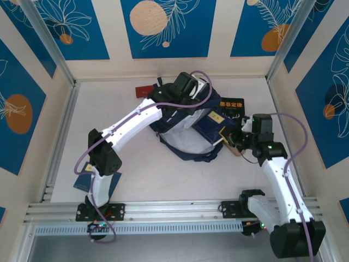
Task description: Pack books, pencil case, and school supplies into a backpack
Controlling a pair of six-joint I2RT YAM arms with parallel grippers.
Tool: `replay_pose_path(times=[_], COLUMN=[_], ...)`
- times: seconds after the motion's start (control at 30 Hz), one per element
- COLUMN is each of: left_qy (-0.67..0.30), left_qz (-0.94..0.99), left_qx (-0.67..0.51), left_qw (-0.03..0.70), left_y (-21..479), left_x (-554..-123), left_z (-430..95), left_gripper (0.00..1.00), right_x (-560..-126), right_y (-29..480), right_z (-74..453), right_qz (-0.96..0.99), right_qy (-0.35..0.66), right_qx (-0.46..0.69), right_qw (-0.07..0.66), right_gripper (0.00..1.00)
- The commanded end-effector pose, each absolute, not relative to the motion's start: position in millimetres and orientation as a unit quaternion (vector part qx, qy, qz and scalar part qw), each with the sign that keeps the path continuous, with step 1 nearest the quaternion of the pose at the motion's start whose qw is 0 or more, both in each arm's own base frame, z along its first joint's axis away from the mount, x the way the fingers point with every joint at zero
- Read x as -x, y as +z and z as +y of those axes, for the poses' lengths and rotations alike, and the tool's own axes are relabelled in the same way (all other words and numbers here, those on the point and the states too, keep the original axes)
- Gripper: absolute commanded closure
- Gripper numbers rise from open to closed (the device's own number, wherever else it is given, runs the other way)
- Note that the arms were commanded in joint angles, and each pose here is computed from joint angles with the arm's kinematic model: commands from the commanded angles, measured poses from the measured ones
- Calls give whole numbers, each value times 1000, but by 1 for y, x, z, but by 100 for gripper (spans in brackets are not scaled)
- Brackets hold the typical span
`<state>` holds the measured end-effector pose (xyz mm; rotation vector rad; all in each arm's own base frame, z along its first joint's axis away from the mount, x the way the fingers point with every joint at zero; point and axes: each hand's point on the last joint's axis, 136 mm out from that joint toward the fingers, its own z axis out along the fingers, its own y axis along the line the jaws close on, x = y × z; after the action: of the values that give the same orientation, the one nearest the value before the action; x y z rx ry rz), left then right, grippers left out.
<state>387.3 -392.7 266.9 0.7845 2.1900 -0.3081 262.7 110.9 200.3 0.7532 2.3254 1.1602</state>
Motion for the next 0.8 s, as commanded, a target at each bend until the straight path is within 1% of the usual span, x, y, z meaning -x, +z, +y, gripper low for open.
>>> replay_pose_path(times=[0.0,0.1,0.33,0.57,0.67,0.77], left_qy=[-174,-176,-189,-206,-212,-218], left_qz=[822,825,830,840,843,845], left_qx=[-272,-267,-252,-234,-230,-225], left_qw=[468,466,461,445,438,433], left_y=[342,343,349,344,342,340], left_x=[-394,-393,-393,-397,-398,-400], left_z=[-398,-397,-392,-387,-386,-385], left_gripper=[100,100,100,100,100,100], right_x=[-301,-327,-383,-434,-449,-454], right_y=[226,217,180,127,112,109], right_z=[142,158,179,209,218,228], right_qz=[795,785,782,797,794,796], right_qy=[504,521,506,481,485,493], right_qx=[-225,-218,-242,-276,-287,-281], right_qw=[254,256,270,239,225,213], right_gripper=[92,92,92,91,83,68])
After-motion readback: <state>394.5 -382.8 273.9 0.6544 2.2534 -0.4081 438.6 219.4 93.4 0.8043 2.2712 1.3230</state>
